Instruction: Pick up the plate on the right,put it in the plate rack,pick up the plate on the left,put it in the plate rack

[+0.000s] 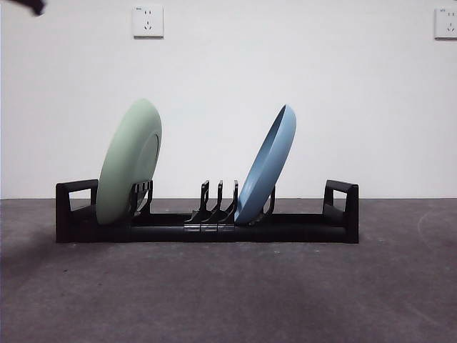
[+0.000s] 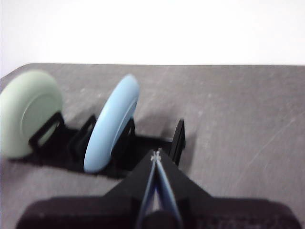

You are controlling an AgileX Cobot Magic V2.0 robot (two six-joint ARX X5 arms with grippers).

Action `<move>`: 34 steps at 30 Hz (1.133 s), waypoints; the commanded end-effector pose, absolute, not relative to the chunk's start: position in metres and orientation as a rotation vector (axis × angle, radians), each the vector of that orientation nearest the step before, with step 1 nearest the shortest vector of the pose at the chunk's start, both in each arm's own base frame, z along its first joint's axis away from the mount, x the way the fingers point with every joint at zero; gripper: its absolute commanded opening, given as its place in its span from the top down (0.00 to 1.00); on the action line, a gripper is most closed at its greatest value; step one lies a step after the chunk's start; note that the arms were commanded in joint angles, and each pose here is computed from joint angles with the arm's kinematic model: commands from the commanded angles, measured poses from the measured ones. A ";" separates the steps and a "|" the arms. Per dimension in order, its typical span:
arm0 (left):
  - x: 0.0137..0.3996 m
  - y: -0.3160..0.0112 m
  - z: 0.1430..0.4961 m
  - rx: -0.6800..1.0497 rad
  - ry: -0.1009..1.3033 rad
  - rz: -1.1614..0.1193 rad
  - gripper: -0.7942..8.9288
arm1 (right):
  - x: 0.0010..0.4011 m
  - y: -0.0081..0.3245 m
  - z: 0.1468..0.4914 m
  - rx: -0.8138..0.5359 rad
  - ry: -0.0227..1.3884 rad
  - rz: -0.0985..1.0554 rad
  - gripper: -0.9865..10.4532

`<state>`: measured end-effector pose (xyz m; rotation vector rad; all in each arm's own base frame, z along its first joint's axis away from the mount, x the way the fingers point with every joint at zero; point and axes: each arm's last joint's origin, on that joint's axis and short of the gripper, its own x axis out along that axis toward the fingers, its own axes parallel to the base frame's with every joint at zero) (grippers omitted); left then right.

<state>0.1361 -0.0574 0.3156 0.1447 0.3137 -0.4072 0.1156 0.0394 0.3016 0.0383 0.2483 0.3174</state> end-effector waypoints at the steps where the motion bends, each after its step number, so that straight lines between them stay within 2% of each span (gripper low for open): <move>1: 0.119 -0.050 0.304 0.101 0.262 -0.400 0.93 | 0.106 0.037 0.291 0.041 0.218 0.327 0.92; 7: 0.103 -0.043 0.307 0.070 0.218 -0.401 0.92 | 0.105 0.034 0.290 0.065 0.220 0.238 0.91; 25: 0.115 -0.048 0.291 0.117 0.377 -0.403 0.92 | 0.106 0.034 0.289 0.071 0.228 0.236 0.91; 28: 0.104 -0.042 0.293 0.207 0.344 -0.391 0.92 | 0.106 0.034 0.289 0.071 0.228 0.237 0.91; 34: 0.090 -0.025 0.286 0.195 0.200 -0.331 0.92 | 0.106 0.034 0.289 0.071 0.229 0.236 0.91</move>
